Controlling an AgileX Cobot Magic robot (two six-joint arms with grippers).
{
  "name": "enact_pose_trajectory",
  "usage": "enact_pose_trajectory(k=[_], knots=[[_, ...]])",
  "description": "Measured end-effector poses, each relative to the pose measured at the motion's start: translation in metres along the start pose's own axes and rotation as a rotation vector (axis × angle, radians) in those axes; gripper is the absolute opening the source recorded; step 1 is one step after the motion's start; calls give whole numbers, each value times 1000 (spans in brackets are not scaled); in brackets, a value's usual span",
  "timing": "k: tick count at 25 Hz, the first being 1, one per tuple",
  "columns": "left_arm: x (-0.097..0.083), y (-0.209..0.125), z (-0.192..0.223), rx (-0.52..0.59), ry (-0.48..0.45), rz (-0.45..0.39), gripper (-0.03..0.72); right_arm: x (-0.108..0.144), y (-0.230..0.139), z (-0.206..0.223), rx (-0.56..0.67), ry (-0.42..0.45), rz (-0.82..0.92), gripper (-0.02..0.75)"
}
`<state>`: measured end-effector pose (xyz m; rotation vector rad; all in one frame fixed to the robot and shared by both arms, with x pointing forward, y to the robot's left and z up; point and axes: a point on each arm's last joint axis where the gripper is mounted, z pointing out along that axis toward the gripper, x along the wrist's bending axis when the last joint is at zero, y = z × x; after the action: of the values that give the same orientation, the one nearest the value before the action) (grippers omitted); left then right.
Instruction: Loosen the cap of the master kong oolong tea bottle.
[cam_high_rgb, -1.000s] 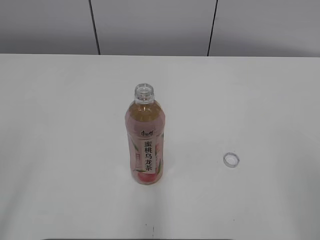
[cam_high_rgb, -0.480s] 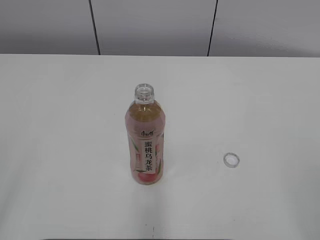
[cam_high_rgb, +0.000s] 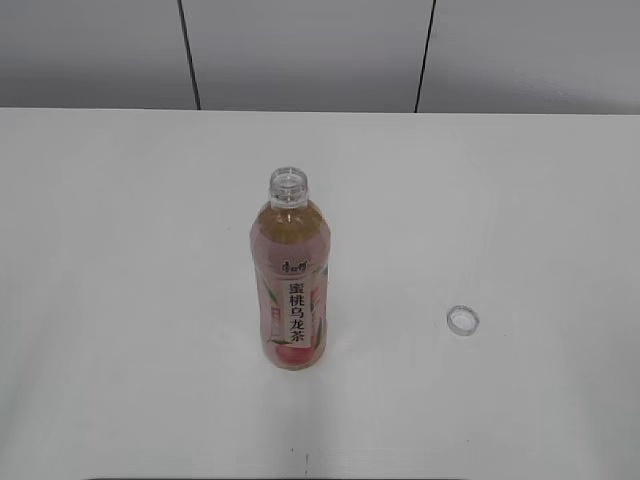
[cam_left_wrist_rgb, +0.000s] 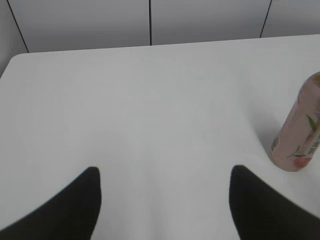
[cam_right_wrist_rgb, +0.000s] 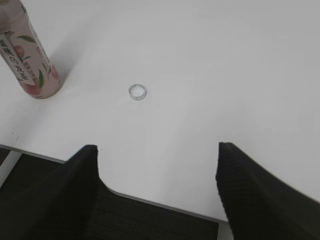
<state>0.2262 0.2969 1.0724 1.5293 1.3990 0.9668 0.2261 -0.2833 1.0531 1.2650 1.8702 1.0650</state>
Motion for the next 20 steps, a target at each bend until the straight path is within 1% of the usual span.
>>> enact_pose_trajectory(k=[13,20], knots=[[0,0,0,0,0,0,464,0,0,0,0,0,0,554],[0,0,0,0,0,0,449,-3,-1,0,7,-31,1,554]])
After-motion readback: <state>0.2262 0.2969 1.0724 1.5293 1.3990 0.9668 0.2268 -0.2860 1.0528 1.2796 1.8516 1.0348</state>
